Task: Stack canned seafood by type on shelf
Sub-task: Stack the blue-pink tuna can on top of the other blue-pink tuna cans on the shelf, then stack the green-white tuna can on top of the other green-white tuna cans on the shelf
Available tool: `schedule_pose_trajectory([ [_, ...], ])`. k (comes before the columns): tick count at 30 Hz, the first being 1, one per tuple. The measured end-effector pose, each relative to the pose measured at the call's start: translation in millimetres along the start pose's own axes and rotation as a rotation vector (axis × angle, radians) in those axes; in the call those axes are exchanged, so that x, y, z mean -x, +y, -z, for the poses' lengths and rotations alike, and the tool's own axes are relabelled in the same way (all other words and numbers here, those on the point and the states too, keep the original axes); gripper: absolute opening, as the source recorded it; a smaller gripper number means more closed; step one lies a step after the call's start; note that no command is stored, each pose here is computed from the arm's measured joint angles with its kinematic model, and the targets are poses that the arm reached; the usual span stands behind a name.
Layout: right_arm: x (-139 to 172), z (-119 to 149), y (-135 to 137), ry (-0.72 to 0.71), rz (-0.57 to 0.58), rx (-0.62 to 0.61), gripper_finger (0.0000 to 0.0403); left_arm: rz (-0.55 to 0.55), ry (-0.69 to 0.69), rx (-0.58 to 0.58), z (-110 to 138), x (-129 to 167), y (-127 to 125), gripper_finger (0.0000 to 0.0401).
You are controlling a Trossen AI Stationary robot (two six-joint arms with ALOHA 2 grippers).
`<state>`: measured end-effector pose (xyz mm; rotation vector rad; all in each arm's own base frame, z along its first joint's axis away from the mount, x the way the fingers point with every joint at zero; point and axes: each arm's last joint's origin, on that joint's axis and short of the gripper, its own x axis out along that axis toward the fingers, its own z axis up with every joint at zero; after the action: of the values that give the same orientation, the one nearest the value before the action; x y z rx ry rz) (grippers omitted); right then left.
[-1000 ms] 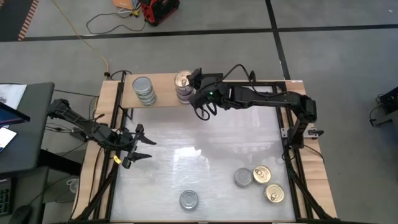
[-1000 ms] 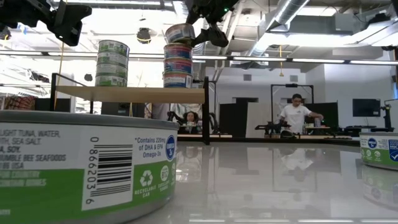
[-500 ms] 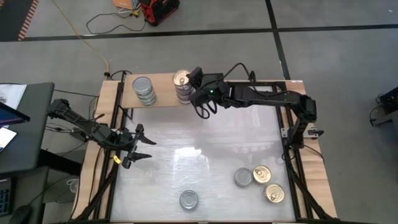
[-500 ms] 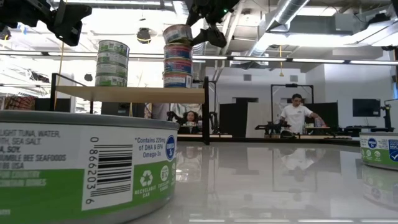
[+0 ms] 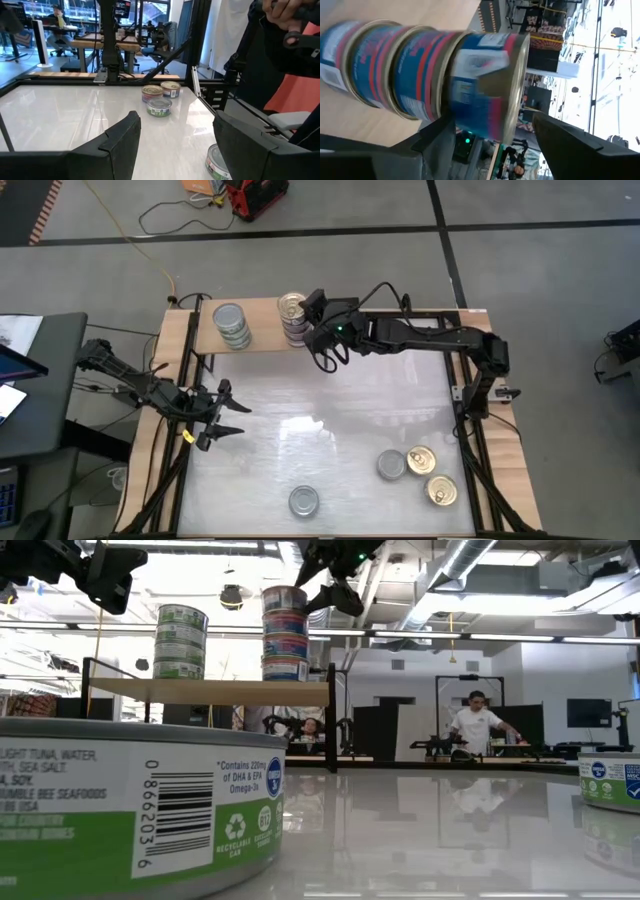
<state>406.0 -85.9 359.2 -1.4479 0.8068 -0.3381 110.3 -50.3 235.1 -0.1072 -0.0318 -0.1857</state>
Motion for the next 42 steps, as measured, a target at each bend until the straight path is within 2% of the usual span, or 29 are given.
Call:
schedule_pose_trajectory([
  [5,-2.5,4.3,-0.8,0.01,0.003,-0.017,0.0286,0.001,0.001,0.0,0.1,0.0,0.0,0.024],
  [10,2.3,-4.1,-0.6,-0.01,0.009,-0.029,0.0286,0.001,0.0,0.0,0.0,0.0,0.0,0.024],
  [16,5.1,-5.6,-1.9,0.072,0.037,-0.098,0.0286,0.001,0.0,0.001,0.0,0.0,0.0,0.024],
  [23,15.8,-15.9,-0.8,0.093,0.038,-0.154,0.0286,0.0,0.0,0.001,0.0,0.0,0.0,0.024],
  [27,25.0,-25.0,1.5,0.114,0.037,-0.213,0.0286,-0.014,-0.001,0.001,-0.1,0.0,0.4,0.024],
  [30,35.0,-37.8,7.8,0.096,0.009,-0.318,0.0286,-0.046,-0.004,0.002,-0.1,0.0,1.3,0.024],
  [32,41.9,-45.9,14.6,0.07,-0.038,-0.416,0.0286,-0.076,-0.008,0.003,-0.3,0.1,2.2,0.024],
  [34,48.7,-52.5,25.0,0.032,-0.138,-0.521,0.0286,-0.105,-0.01,0.003,-0.3,0.2,3.1,0.024],
  [39,53.8,-61.0,46.7,-0.133,-0.552,-0.846,0.0286,-0.135,-0.014,0.004,-0.5,0.3,3.9,0.024],
  [42,53.4,-68.6,58.7,-0.199,-0.74,-1.021,0.0286,-0.148,-0.016,0.005,-0.6,0.3,4.3,0.024],
])
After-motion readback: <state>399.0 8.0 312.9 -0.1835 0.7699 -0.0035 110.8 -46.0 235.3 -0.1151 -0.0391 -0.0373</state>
